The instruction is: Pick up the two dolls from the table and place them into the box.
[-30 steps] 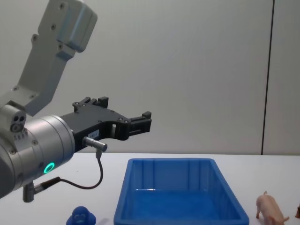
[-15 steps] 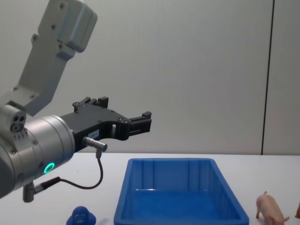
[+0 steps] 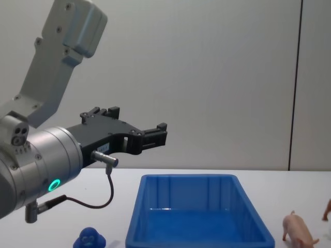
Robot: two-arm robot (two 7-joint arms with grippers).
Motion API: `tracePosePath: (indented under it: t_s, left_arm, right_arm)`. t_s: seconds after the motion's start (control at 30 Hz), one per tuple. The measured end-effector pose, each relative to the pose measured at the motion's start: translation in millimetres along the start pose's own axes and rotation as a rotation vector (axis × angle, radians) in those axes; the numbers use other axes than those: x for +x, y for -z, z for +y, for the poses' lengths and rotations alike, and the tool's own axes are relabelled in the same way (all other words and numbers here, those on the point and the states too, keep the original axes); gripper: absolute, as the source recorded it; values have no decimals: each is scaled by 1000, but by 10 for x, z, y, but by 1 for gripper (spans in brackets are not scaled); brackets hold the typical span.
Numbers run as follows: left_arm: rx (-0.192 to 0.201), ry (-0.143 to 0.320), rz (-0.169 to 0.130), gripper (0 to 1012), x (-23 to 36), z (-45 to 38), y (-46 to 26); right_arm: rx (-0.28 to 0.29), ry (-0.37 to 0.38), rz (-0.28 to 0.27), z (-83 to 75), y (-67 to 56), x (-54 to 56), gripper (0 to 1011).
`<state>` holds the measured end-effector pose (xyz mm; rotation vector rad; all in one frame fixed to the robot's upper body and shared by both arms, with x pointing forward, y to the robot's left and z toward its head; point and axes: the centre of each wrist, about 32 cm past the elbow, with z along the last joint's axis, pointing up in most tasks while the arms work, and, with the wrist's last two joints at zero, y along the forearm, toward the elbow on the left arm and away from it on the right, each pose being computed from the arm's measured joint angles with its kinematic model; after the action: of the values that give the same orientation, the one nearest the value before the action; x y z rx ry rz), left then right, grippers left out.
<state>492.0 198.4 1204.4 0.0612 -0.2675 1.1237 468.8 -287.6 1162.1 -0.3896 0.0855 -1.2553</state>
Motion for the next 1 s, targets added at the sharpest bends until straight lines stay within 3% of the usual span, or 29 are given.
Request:
tracePosePath:
  t_s: [0.37, 0.67, 0.87, 1.0]
  left_arm:
    - [0, 0, 0, 1002, 0, 0, 0]
    - [0, 0, 0, 1002, 0, 0, 0]
    - [0, 0, 0, 1002, 0, 0, 0]
    - [0, 0, 0, 1002, 0, 0, 0]
  right_arm:
    - [138, -2, -33, -3, -181, -48, 437]
    - [260, -74, -68, 54, -463, -157, 437]
    - [286, -135, -82, 130, -614, -266, 437]
    - [273, -178, -87, 217, -698, -370, 437]
